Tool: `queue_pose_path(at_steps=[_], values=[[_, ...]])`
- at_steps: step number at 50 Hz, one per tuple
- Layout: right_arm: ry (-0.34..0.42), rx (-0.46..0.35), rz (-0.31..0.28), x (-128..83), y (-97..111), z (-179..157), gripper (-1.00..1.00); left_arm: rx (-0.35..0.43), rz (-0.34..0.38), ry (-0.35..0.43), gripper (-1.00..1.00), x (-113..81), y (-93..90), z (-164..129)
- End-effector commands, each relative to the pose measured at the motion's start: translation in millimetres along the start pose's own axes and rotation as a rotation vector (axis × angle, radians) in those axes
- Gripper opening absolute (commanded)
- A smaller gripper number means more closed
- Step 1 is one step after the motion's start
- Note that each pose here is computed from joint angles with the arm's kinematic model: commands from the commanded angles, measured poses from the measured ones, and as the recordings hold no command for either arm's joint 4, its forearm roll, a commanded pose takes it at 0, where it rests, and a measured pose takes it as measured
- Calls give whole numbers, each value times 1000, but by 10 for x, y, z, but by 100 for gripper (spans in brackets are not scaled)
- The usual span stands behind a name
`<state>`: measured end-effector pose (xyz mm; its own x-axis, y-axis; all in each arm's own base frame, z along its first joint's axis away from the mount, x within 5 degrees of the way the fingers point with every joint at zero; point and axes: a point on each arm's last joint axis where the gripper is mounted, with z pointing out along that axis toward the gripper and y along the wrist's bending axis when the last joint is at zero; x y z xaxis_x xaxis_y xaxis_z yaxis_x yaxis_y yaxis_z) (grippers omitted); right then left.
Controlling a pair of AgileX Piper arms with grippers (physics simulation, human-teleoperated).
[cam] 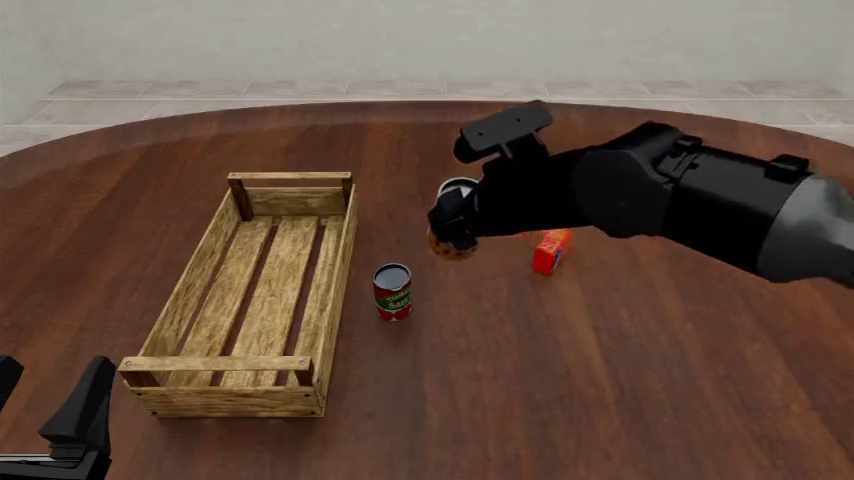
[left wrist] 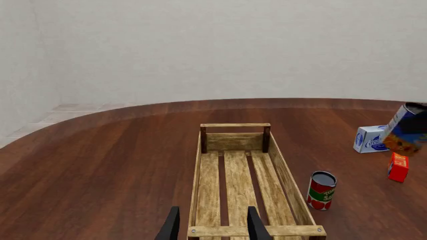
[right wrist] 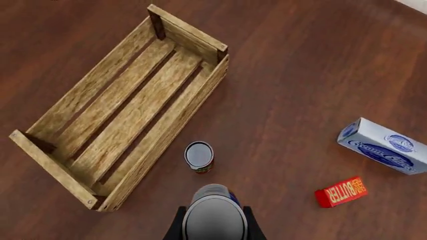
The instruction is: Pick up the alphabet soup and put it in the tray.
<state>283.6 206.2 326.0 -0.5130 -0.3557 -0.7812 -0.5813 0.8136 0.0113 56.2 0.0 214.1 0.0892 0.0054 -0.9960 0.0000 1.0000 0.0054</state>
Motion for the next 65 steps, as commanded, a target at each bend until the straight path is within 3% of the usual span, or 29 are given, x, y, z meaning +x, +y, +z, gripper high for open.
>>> queue_pose_path(at_steps=[1,33,65], values=[[-19,-33,-1,-113,155,66,-100,0,0,0,100,0,0,0],[-50,-118,-52,-404,596,288,-100,0,0,0,100,0,0,0],[-38,-186,-100,-498,1029,603,-100,0,0,0,100,0,0,0]])
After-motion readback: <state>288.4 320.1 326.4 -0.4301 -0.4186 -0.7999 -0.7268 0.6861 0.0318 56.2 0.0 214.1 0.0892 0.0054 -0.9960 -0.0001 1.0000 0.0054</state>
